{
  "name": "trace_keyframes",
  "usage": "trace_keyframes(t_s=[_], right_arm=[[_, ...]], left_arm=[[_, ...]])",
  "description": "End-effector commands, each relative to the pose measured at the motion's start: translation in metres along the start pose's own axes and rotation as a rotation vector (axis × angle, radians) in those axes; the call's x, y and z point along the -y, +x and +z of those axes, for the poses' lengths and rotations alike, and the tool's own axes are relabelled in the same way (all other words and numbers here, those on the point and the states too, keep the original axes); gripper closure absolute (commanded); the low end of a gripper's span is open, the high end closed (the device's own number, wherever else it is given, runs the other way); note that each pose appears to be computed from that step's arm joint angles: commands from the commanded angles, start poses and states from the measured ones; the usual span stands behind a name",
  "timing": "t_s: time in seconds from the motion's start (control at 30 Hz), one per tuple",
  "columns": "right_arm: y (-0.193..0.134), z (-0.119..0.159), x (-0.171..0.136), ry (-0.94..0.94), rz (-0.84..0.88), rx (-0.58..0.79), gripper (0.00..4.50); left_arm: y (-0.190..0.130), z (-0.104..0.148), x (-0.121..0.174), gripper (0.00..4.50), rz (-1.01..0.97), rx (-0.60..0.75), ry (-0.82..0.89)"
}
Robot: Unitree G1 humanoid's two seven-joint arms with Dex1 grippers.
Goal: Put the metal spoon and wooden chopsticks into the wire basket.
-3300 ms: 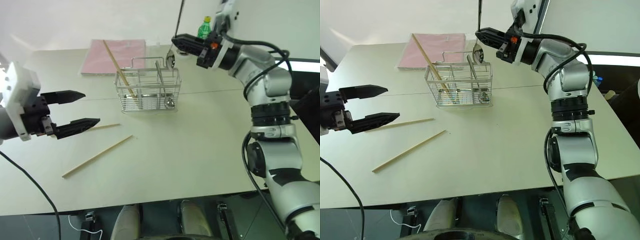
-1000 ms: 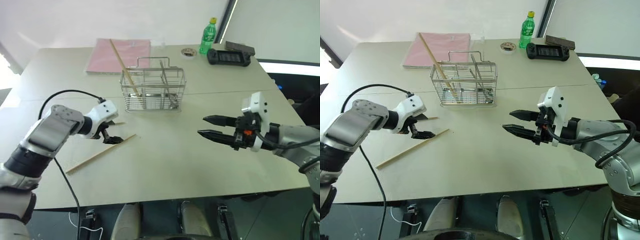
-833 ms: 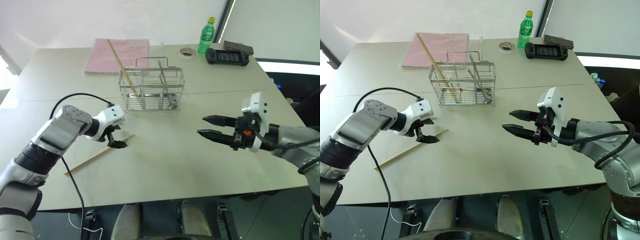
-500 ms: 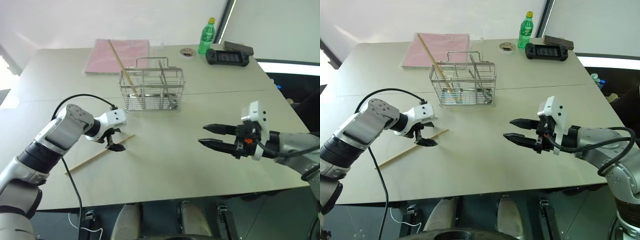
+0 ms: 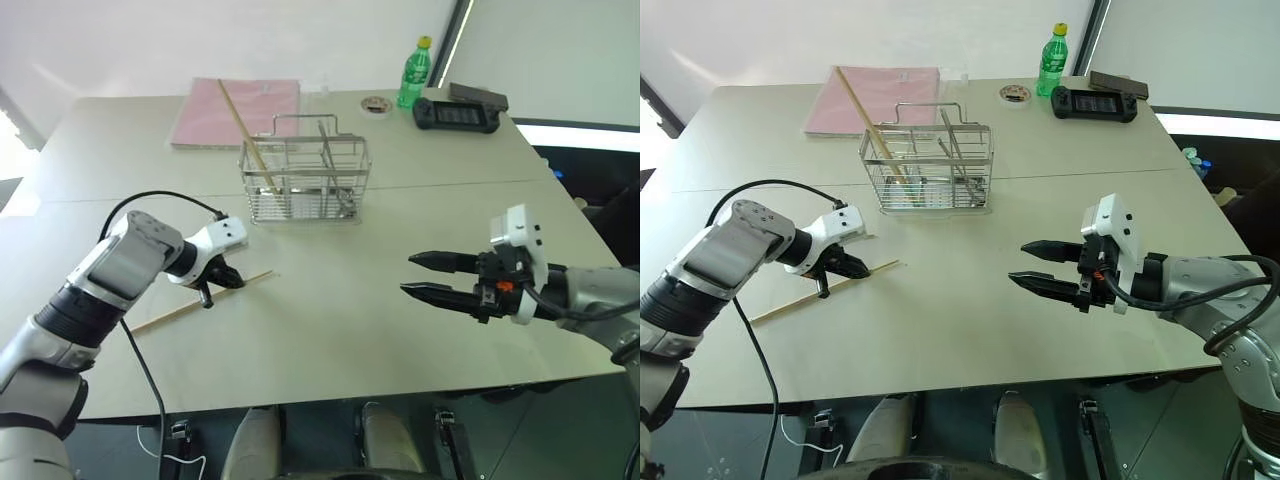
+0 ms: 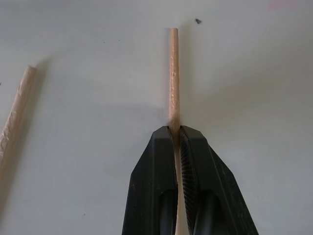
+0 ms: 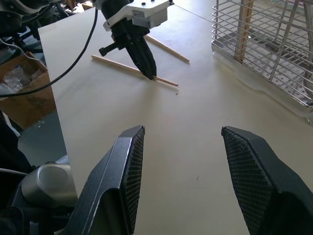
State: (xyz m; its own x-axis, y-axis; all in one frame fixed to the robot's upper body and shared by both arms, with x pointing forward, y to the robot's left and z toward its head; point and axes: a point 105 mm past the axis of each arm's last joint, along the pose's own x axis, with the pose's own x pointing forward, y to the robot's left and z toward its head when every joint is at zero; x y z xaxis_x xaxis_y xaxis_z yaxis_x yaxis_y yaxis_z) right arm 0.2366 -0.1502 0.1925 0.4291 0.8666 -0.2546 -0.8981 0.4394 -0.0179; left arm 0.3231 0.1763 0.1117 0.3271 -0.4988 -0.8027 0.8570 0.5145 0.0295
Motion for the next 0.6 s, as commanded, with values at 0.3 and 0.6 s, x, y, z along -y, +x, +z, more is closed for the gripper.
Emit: trace_keyframes(t_s=[0.3,0.6], right_arm=[[-0.005,0.006,-0.001,-0.04,0.003,0.015,1.92],[0.0,0.009,0.001,-0.035,0.008,0.032,1.92]], left_arm=[[-0.14,0.072,-0.04,4.48,0.257,0.814,-0.35],[-0.21,0.134,-0.043,4.48,0.444,1.316,-0.271]])
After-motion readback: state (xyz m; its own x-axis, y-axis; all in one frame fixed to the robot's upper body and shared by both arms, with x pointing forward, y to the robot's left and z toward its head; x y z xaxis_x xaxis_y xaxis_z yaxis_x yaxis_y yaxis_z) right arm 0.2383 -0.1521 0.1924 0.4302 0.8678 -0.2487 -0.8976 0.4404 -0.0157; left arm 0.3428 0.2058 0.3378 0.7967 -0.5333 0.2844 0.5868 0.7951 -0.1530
